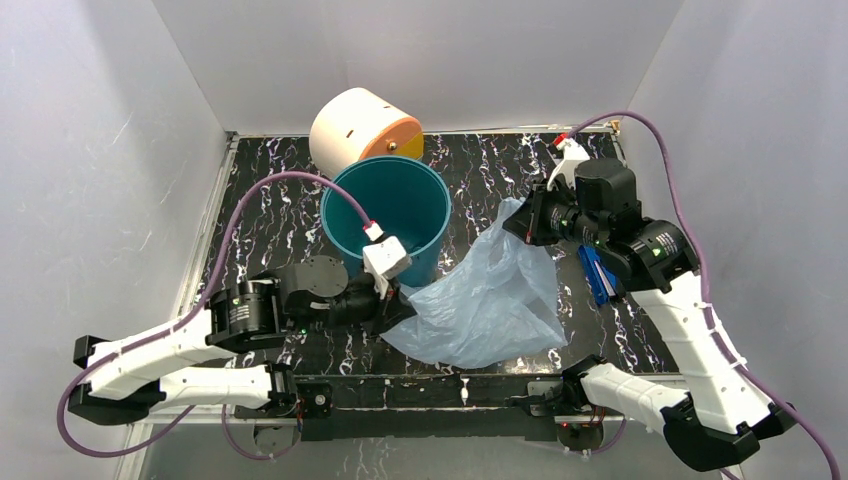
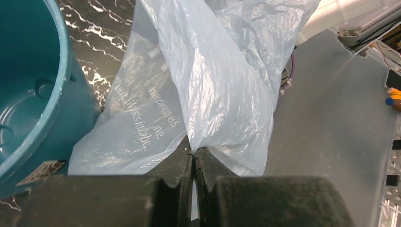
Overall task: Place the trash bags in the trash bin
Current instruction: Place the trash bag in the trash bin.
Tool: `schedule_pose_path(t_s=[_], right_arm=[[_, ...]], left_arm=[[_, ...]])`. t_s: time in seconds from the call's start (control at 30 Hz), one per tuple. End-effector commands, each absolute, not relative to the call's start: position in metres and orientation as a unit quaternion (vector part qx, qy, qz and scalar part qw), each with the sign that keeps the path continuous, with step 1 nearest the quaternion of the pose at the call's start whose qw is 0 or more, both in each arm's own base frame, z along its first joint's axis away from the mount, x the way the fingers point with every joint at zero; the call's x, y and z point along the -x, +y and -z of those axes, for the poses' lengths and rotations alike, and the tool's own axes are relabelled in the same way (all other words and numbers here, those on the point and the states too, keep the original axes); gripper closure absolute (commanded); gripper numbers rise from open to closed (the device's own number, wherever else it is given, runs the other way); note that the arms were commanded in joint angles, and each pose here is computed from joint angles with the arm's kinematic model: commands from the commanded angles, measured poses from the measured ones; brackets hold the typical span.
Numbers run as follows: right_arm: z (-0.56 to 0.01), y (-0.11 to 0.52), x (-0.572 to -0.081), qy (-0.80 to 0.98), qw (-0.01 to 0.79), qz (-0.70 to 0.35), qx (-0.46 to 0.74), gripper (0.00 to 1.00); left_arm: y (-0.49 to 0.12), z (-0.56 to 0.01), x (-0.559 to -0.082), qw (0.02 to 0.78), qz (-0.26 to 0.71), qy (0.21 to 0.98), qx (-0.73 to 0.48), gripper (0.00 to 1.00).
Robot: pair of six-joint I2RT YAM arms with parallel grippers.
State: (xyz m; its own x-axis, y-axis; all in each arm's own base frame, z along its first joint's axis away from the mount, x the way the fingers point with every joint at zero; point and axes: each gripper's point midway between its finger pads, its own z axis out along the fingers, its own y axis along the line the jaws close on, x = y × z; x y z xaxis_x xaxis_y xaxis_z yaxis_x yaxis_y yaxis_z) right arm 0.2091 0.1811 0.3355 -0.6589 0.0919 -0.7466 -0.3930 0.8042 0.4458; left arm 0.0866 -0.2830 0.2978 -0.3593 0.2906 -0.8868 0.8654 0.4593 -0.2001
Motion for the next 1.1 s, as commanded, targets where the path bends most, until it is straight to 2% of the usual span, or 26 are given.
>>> schedule_pose_path(t_s=[0.0,0.13,0.23,0.43,0.47,0.5,0.57,0.67,0.8,0.93,1.07], right_arm=[[-0.332,0.172,-0.227,0.859,0.432,-0.263,0.076,0.93],[-0.306,0.159,-0.228,0.878,0.42,-0.224,0.054,0.93],[-0.29,0.15,-0.227,0.889,0.409,-0.2,0.041,0.93],[-0.262,0.135,-0.227,0.911,0.384,-0.151,0.024,0.94],[-0.263,0.135,-0.227,0.91,0.385,-0.151,0.024,0.94],[-0.264,0.136,-0.228,0.909,0.387,-0.154,0.025,0.94],[-0.269,0.139,-0.227,0.904,0.394,-0.164,0.028,0.94],[-0.274,0.14,-0.227,0.901,0.398,-0.171,0.03,0.94],[-0.28,0.145,-0.226,0.897,0.4,-0.186,0.034,0.94],[-0.283,0.149,-0.225,0.894,0.399,-0.199,0.036,0.94],[-0.282,0.151,-0.224,0.895,0.395,-0.205,0.037,0.94]], left_arm=[[-0.273,-0.271,-0.074,0.34,0.308,0.791,-0.403,1.0],[-0.305,-0.236,-0.082,0.301,0.265,0.809,-0.431,1.0],[-0.333,-0.213,-0.082,0.279,0.27,0.811,-0.437,1.0],[-0.345,-0.176,-0.111,0.301,0.21,0.835,-0.41,0.98],[-0.349,-0.176,-0.111,0.302,0.218,0.832,-0.412,0.83],[-0.351,-0.177,-0.11,0.305,0.225,0.828,-0.413,0.72],[-0.352,-0.178,-0.105,0.308,0.245,0.817,-0.42,0.63],[-0.348,-0.182,-0.092,0.306,0.283,0.797,-0.438,0.4],[-0.334,-0.177,-0.075,0.306,0.319,0.763,-0.471,0.25],[-0.323,-0.158,-0.057,0.294,0.343,0.727,-0.517,0.14],[-0.311,-0.135,-0.059,0.327,0.319,0.704,-0.544,0.1]])
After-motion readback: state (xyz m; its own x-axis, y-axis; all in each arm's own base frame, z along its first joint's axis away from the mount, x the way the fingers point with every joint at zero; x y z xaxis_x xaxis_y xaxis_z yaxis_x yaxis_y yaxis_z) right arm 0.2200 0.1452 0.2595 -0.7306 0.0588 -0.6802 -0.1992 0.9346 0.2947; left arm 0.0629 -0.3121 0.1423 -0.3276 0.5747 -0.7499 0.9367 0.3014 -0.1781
